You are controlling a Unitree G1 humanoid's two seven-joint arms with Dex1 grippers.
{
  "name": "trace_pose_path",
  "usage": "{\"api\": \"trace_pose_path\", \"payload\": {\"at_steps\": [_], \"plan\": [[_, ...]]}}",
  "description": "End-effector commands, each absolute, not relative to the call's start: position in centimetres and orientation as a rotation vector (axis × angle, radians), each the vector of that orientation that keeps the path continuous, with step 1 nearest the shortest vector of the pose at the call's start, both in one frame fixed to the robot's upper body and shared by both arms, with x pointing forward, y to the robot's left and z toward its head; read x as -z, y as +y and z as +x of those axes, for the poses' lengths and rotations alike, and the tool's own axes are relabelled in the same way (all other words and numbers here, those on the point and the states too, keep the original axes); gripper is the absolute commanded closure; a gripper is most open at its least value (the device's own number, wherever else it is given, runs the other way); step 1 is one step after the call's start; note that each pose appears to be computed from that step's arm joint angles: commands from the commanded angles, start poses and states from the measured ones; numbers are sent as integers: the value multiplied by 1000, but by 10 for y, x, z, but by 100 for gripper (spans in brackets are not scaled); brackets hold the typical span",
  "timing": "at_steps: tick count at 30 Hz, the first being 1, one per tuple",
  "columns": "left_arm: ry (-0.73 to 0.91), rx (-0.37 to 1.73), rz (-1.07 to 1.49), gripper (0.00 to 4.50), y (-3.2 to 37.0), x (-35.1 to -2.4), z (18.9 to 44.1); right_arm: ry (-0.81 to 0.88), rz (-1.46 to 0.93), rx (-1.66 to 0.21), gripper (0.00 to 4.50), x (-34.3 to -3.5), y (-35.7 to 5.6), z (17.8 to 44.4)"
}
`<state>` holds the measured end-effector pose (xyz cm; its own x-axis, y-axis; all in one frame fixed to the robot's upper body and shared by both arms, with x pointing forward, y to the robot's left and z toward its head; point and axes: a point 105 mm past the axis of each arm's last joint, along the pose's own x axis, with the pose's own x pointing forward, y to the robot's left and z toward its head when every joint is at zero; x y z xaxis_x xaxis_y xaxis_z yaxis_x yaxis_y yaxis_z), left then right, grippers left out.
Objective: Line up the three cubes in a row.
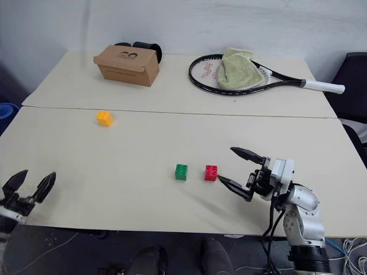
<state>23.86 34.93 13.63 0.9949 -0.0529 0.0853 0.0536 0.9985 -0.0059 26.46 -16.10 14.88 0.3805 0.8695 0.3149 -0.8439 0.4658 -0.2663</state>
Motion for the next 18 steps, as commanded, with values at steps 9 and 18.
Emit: {"api": "trace_pose_path", "payload": {"at_steps": [9, 18], "plan": [[-51, 116, -118, 2, 319, -194, 381, -525, -60, -1049, 0, -155, -166, 263], [117, 86, -16, 2, 301, -179, 440, -537, -91, -952, 0, -151, -175, 253]]}}
